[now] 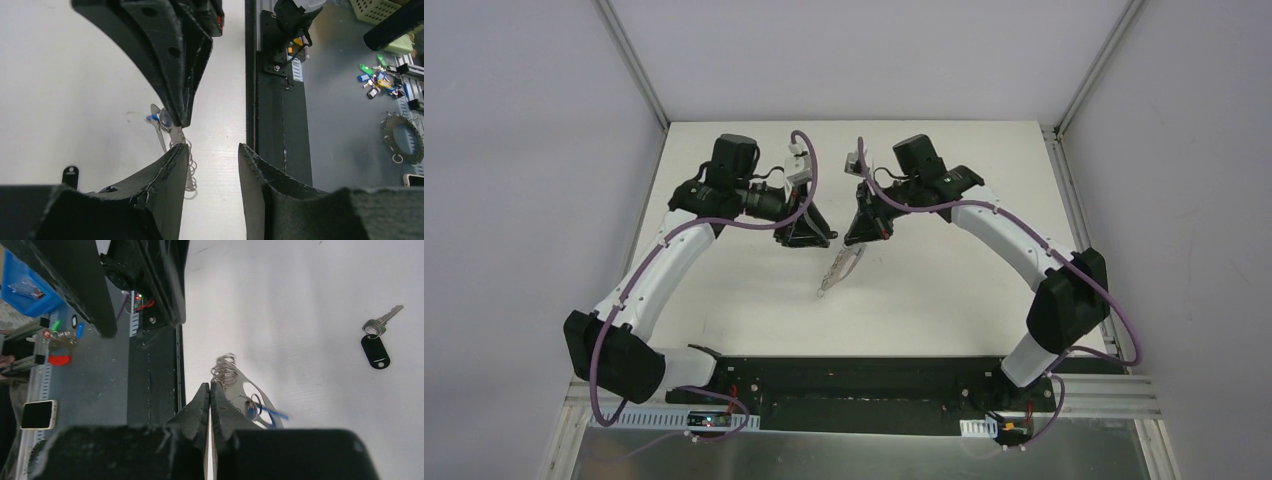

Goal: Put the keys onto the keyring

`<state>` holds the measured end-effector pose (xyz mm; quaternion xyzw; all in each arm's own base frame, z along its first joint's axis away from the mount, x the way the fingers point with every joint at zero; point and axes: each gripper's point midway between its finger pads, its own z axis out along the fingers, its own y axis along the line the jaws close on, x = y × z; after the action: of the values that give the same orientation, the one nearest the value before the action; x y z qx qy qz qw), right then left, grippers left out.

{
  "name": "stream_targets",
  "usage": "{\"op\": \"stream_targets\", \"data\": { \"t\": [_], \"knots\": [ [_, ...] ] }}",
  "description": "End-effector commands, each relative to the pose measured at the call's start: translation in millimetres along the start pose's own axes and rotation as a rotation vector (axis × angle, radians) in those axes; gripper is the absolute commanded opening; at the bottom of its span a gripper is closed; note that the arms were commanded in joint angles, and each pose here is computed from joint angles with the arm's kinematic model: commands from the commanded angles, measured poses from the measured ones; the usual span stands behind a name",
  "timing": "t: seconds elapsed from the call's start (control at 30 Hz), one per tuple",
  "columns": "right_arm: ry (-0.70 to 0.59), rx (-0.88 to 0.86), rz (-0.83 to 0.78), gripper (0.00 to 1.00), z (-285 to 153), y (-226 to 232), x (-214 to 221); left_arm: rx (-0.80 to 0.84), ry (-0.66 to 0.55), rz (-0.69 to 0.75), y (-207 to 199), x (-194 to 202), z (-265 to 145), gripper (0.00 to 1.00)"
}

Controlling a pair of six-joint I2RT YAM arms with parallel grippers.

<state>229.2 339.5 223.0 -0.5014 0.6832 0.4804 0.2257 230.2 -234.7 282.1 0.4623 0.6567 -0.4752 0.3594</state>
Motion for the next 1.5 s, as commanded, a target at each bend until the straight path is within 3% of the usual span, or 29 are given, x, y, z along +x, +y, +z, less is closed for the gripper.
{"op": "stream_targets", "data": {
  "t": [0.0, 0.4, 0.8, 1.47],
  "knots": [
    [-0.138, -0.096, -0.060, 0.00, -27.9, 38.3, -46.7, 0.089, -0.048, 0.176, -15.9, -19.5, 13.9, 0.41],
    [-0.229, -0.117, -0.022, 0.00, -53.1, 45.5, -61.2, 0.117, -0.008, 0.290, -12.0, -9.8, 44.8, 0.34],
    [-0.241, -0.124, -0.009, 0.00, -56.8, 46.1, -56.9, 0.083, 0.003, 0.353, -11.0, -15.4, 43.0, 0.29],
    [-0.265, -0.182, 0.034, 0.00, -58.6, 47.8, -59.2, 0.083, -0.017, 0.340, -6.7, -27.4, 46.4, 0.31]
  ]
}}
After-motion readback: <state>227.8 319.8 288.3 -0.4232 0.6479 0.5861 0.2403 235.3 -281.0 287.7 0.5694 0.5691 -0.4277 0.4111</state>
